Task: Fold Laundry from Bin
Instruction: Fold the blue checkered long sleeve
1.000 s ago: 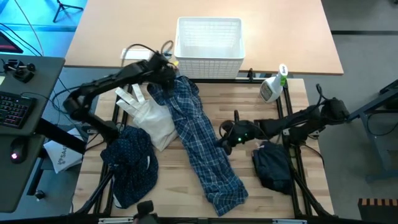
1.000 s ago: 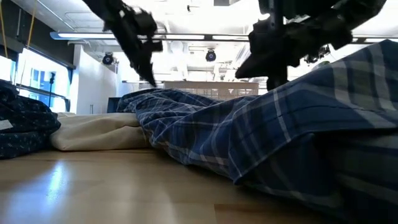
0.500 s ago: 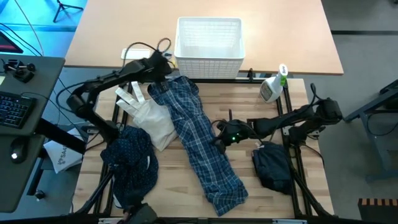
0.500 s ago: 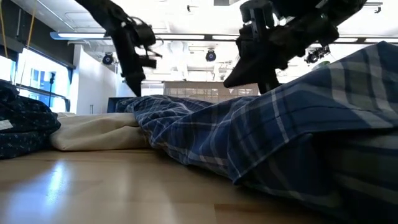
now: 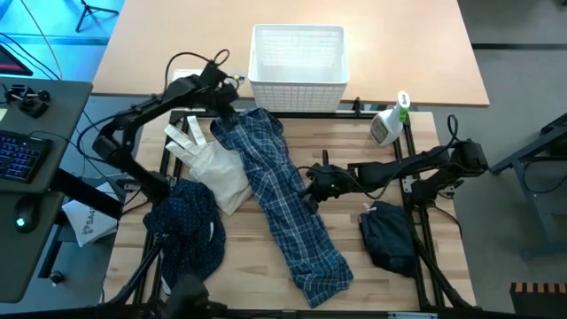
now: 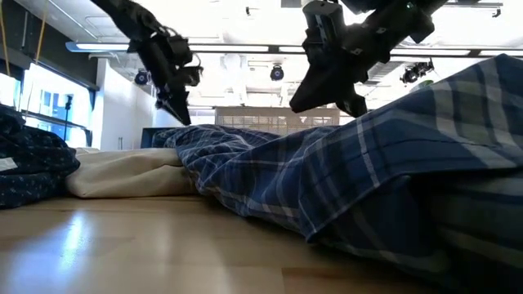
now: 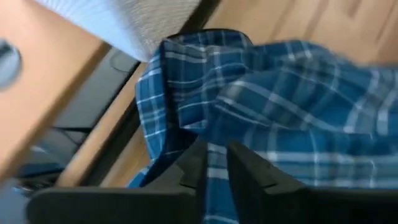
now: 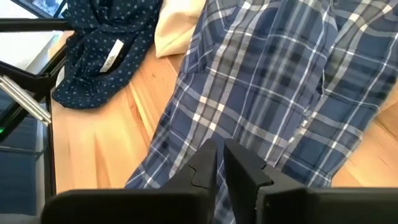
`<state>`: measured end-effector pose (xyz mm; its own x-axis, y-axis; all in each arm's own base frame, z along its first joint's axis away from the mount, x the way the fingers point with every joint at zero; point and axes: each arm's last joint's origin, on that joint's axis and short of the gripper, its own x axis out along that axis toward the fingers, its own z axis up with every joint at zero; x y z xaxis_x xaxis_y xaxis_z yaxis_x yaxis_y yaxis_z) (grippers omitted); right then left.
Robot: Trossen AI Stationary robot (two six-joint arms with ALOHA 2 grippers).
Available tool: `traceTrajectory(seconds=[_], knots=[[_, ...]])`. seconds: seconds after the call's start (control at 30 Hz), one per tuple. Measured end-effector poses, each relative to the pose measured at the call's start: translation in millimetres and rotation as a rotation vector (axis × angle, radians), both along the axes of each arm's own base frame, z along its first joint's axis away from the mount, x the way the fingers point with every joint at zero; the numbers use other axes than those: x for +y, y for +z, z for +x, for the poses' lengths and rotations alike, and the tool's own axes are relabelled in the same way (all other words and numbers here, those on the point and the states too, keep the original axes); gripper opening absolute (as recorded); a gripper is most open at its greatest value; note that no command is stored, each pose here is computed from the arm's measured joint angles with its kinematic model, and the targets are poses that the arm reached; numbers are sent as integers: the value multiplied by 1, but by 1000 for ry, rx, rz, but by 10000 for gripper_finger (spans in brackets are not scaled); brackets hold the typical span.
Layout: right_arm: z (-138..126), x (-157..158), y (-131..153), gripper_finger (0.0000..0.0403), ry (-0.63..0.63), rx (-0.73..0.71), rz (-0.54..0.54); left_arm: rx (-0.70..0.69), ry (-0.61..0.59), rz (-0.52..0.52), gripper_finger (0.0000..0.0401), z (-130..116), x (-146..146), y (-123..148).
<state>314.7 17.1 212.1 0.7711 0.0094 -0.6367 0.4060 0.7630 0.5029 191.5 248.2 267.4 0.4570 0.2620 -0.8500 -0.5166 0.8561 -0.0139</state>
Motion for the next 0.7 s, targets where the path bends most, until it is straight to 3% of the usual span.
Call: traceTrajectory(seconds=[0.17, 0.37, 0.47, 0.53, 0.63, 0.7], knots=[[0, 0, 0, 61, -3, 0, 0, -65, 105, -140, 119, -13, 24, -20], [0, 1, 0, 71, 14, 1, 18, -175, 45, -495, 159, -15, 34, -62], [0, 3, 0, 71, 10, 2, 39, -137, -3, -576, 135, -11, 31, -79], [0, 4, 0, 71, 7, 3, 50, -122, -42, -591, 91, -8, 27, -82], [-1, 8, 0, 71, 22, 3, 50, -115, -102, -559, 17, -1, 20, -74], [-1, 13, 0, 71, 72, 3, 35, -104, -144, -478, 12, 5, 15, -57]])
